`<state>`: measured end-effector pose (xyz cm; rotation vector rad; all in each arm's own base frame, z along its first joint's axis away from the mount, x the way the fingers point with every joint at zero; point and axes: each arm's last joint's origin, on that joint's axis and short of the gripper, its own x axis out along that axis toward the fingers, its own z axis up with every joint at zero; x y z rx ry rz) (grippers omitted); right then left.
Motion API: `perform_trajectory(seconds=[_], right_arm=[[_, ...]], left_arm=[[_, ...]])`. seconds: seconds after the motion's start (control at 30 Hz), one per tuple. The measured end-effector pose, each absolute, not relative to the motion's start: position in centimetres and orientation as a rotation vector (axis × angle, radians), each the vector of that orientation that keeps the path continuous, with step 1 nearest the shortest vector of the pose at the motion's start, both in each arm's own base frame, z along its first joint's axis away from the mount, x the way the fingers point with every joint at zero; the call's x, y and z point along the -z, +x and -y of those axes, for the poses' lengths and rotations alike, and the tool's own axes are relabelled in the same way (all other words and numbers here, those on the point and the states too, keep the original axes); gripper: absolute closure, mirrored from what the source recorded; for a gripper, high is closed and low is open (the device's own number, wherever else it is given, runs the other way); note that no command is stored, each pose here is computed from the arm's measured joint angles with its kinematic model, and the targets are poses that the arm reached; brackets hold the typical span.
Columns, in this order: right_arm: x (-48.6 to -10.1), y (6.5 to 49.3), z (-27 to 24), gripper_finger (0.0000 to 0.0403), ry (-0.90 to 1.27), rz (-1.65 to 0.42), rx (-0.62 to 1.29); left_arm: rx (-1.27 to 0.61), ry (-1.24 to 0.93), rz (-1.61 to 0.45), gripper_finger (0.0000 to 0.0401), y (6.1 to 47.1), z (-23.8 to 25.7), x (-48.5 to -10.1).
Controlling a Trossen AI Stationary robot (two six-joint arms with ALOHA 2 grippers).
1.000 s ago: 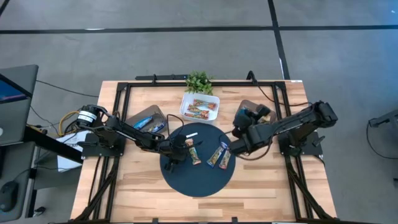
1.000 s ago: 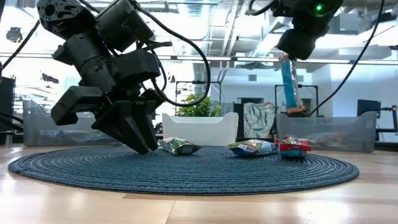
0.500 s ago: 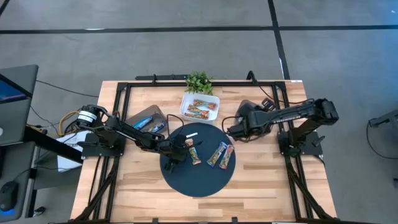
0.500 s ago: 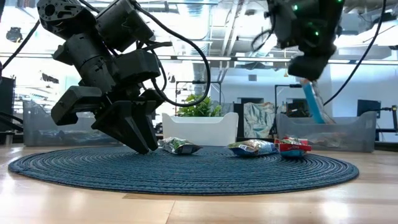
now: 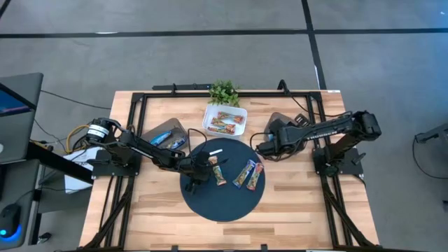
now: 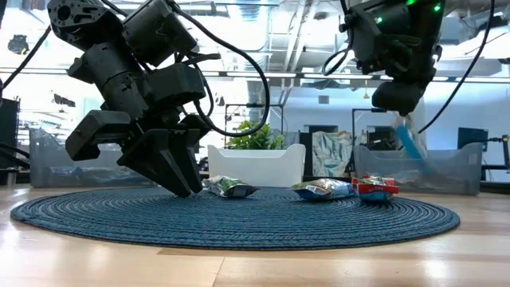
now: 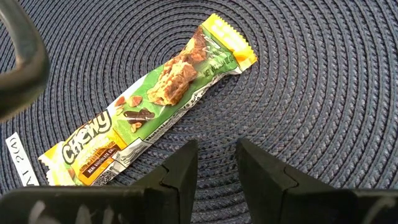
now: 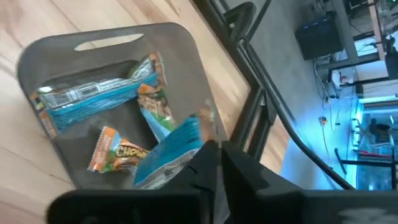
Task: Pick and place Granola Bars by type
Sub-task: Put the yellow granola bar into the right black bin, then put the red granola bar into the white bin
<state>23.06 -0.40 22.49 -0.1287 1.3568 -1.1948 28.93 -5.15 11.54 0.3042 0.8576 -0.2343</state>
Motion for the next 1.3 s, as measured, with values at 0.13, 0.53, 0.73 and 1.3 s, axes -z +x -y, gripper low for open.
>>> perform_trajectory(seconds=[0.13,0.53,0.73,1.3], right_arm=[[-22.3,23.0,0.4,0.0326,-0.124,-1.350,1.202],[-21.9,25.2,-1.6,0.0213,-0.232,-1.166,1.026],[-22.0,28.5,-4.9,0.0204,-0.336,-1.007,0.667],[-18.3,32.0,-9.0,0.0211,-0.432,-1.049,0.004]], left_arm=[[0.234,0.304,-0.857,0.0294,28.9,5.1,-11.5],[0.234,0.305,-0.856,0.0294,28.9,5.2,-11.5],[0.231,0.307,-0.856,0.0294,28.9,5.2,-11.5],[0.231,0.315,-0.860,0.0294,28.9,5.1,-11.5]])
